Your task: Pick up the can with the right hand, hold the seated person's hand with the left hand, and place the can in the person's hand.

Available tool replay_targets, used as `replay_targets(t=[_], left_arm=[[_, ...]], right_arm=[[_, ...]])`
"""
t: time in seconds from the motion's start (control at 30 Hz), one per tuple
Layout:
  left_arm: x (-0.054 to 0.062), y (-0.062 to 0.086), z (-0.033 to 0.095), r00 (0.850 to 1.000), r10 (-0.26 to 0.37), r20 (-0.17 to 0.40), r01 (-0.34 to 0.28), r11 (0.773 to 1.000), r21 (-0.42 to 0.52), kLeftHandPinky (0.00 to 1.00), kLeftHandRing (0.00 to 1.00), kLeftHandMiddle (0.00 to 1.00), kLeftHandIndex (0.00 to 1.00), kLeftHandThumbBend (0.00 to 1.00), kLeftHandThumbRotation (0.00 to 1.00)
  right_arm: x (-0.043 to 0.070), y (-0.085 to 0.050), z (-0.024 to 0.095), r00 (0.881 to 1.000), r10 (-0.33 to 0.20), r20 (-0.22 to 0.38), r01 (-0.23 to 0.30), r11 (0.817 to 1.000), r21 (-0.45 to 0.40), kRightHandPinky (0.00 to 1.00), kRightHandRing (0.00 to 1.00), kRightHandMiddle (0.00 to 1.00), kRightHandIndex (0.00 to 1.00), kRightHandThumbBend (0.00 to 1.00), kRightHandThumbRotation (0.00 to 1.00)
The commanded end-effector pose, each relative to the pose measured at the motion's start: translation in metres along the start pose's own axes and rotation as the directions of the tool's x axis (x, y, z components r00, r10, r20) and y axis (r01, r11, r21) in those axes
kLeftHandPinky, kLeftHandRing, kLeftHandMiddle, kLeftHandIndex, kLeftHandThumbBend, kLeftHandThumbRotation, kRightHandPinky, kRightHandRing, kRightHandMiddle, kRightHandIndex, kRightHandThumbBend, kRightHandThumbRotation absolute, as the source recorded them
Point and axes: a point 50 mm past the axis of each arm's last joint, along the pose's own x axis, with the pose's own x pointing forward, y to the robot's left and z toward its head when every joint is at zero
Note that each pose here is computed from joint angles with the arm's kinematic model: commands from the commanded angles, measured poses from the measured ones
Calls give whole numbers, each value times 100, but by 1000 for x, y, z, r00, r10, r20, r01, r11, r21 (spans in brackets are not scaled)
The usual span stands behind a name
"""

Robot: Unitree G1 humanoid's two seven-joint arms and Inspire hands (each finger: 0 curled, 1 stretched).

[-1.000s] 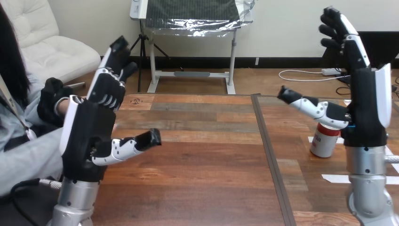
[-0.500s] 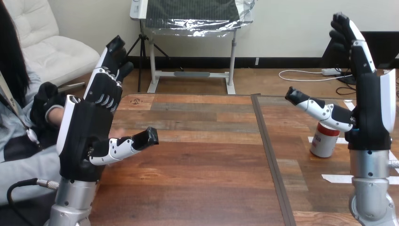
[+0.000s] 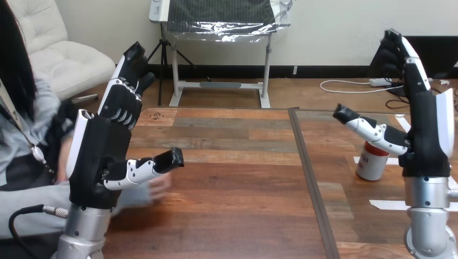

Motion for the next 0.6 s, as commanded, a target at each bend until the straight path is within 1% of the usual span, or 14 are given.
replay_targets(t=[0.0,0.1,0.2,0.5,0.57], left_arm=[[11,2,6,999,-1,53,0,1000,11,94,99,100,96,100,42],[11,2,5,999,-5,50,5,1000,6,94,99,100,96,100,42],[11,2,4,999,-7,46,6,1000,6,95,99,100,96,100,42],[10,1,4,999,-12,41,12,1000,13,96,100,100,97,100,43],[10,1,3,999,-17,35,17,1000,5,96,100,100,97,100,43]], right_arm=[[31,-8,8,997,-49,61,49,999,9,80,85,88,90,100,49],[31,-9,5,998,-46,37,46,999,-5,80,85,88,90,100,50],[32,-9,3,999,-51,16,51,999,10,80,85,88,90,100,50],[33,-11,-5,998,-44,-47,43,999,-10,83,85,87,91,100,52],[33,-11,-7,997,-39,-61,39,999,2,84,86,88,91,100,52]])
